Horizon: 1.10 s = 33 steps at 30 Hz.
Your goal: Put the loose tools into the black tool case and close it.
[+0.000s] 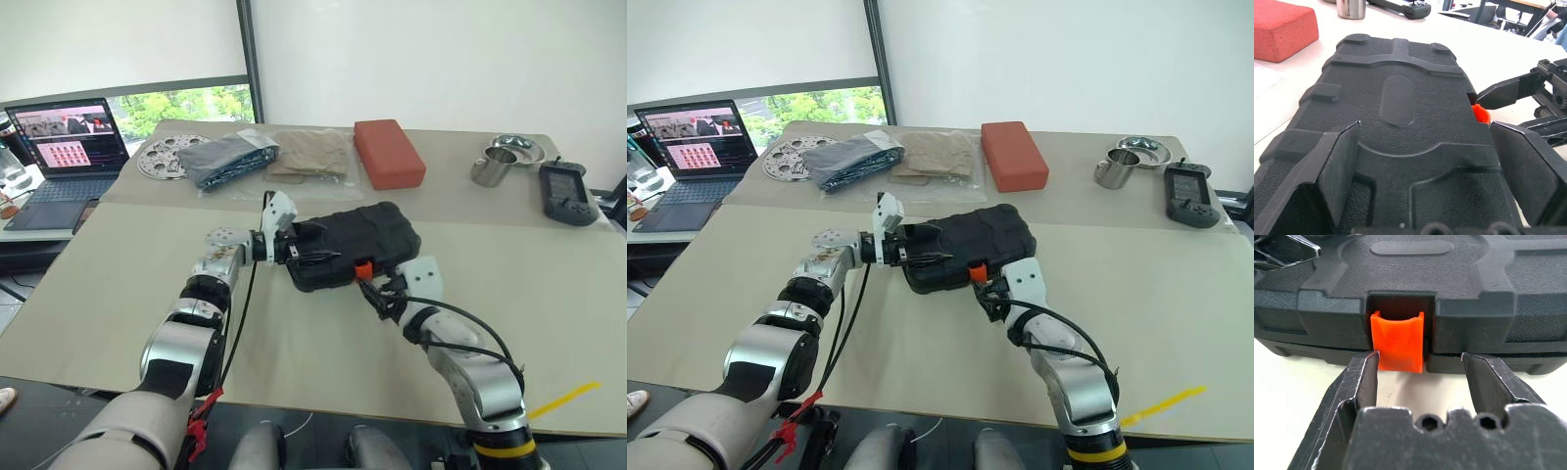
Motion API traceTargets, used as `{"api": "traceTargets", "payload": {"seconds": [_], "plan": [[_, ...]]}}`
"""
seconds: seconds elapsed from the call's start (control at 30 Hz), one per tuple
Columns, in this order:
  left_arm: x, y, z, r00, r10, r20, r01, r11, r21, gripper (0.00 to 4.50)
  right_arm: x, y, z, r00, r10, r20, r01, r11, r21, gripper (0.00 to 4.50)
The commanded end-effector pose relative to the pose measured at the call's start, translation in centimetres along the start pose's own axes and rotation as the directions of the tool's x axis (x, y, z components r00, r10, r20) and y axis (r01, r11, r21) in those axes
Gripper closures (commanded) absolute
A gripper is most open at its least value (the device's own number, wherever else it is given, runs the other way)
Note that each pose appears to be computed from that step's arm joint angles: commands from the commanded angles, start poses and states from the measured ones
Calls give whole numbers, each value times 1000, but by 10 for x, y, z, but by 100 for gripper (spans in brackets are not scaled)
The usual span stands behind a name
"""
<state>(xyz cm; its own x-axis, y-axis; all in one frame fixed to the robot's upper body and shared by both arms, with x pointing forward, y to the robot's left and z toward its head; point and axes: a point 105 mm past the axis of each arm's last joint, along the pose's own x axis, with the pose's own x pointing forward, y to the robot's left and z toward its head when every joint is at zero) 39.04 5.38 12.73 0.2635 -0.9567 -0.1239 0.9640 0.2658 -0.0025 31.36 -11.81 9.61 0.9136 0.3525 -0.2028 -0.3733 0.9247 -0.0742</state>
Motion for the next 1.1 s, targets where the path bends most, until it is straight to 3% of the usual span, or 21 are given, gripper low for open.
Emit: {"api": "traceTargets", "payload": {"seconds": [0.03,0.07,0.53,0.7,0.87,0.9,0.93,1.03,1.1], "plan": [[8,-7,-4,999,-33,-14,33,999,1,0,5,-10,13,997,-63,44,65,998,-25,162],[8,-8,-4,999,-35,-13,35,999,1,0,6,-9,12,997,-65,44,66,998,-22,188],[-3,-2,3,1000,12,13,-12,999,30,0,-4,-6,1,1000,8,10,-8,1000,-16,188],[-40,8,30,988,130,87,-138,987,87,0,-28,-18,-3,991,130,45,-129,991,-24,188],[-83,1,26,957,285,58,-290,951,111,0,-43,-44,-6,987,143,66,-143,990,-15,188],[-96,-2,23,940,337,56,-341,935,100,0,-46,-52,-8,987,149,63,-147,989,-26,138],[-109,-6,17,920,388,49,-391,917,76,0,-49,-60,-8,984,166,70,-164,986,-32,126],[-130,-20,-1,883,469,4,-469,882,31,0,-56,-76,-7,976,200,85,-197,979,-44,20],[-145,-33,-31,854,514,-78,-515,857,9,0,-65,-90,-9,963,258,84,-251,965,-82,9]]}}
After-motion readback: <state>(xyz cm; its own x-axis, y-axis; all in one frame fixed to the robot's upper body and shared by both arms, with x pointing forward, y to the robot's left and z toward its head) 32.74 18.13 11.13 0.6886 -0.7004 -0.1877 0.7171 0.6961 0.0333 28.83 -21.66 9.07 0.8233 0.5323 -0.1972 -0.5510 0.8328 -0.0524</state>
